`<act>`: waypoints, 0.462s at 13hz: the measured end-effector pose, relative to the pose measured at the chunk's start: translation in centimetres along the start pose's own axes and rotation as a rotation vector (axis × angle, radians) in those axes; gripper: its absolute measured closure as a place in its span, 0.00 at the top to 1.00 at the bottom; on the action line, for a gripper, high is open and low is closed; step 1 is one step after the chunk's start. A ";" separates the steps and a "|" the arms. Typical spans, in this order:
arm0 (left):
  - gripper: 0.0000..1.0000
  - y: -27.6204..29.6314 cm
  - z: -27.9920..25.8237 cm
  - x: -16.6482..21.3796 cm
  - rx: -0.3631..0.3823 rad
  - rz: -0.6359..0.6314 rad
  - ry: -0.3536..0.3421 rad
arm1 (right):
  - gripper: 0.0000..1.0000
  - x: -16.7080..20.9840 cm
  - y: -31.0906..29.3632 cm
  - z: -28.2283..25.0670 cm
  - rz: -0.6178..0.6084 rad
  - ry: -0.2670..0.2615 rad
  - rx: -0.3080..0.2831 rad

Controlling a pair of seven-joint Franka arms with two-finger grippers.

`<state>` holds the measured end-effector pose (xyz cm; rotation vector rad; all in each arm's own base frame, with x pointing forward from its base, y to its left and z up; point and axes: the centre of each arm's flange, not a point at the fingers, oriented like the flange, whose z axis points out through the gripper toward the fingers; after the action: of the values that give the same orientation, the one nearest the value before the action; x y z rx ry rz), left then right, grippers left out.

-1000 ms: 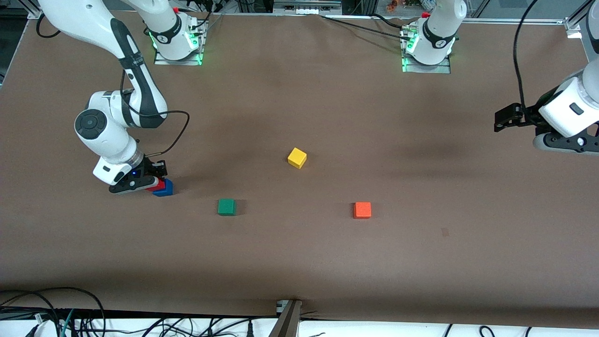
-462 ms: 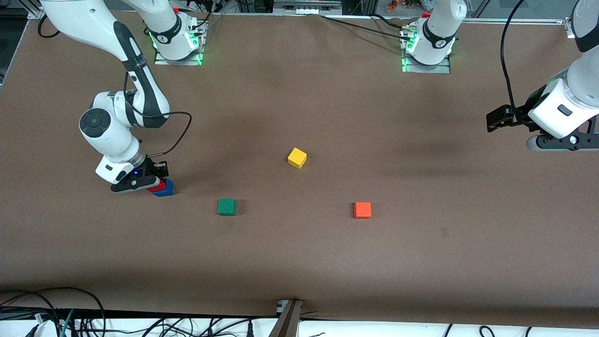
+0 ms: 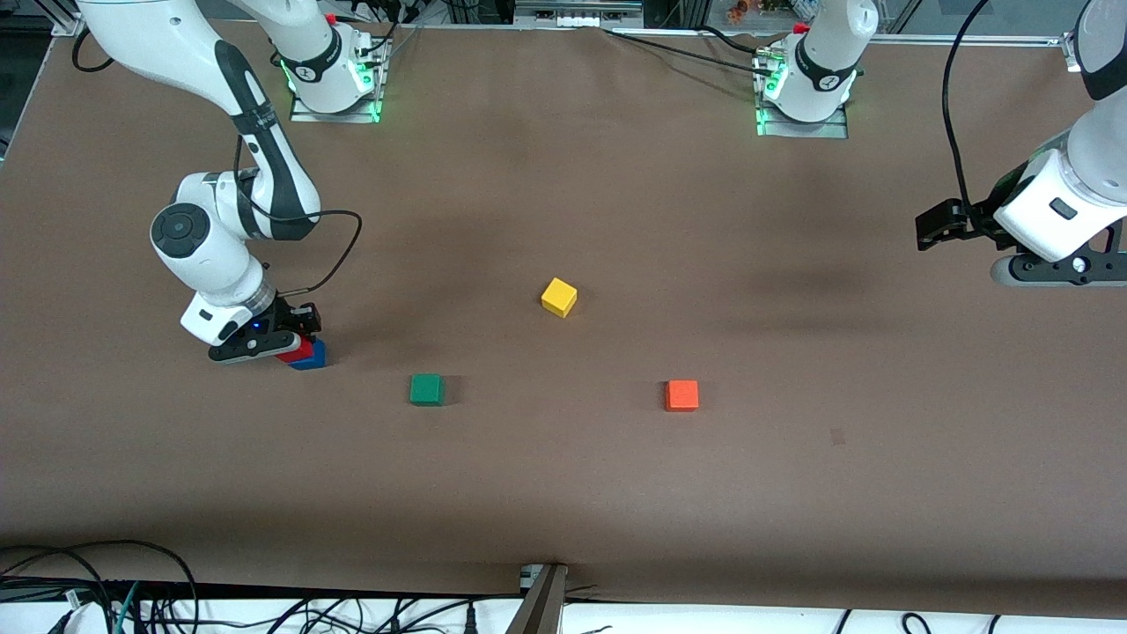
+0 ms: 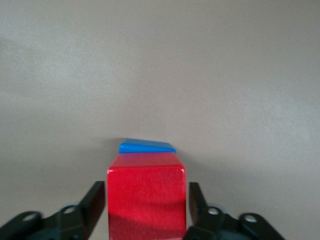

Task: Pass red block to right arm, stack on blue
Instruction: 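Open the right gripper and lift it off the stacked cubes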

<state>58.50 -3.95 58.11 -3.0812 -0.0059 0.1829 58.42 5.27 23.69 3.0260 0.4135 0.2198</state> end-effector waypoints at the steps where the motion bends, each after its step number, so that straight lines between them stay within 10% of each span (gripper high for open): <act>1: 1.00 -0.1 -0.1 0.1 -0.001 0.000 0.008 | 0.93 0.1 -0.1 -0.1 -0.002 0.004 0.000; 6: 1.00 -0.1 -1.8 0.1 -0.004 -0.008 0.049 | 1.00 2.6 0.3 -3.5 -0.001 -0.041 0.010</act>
<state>58.82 -3.95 59.91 -3.0884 -0.0163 0.1067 60.44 5.88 27.55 3.0340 0.4137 0.1564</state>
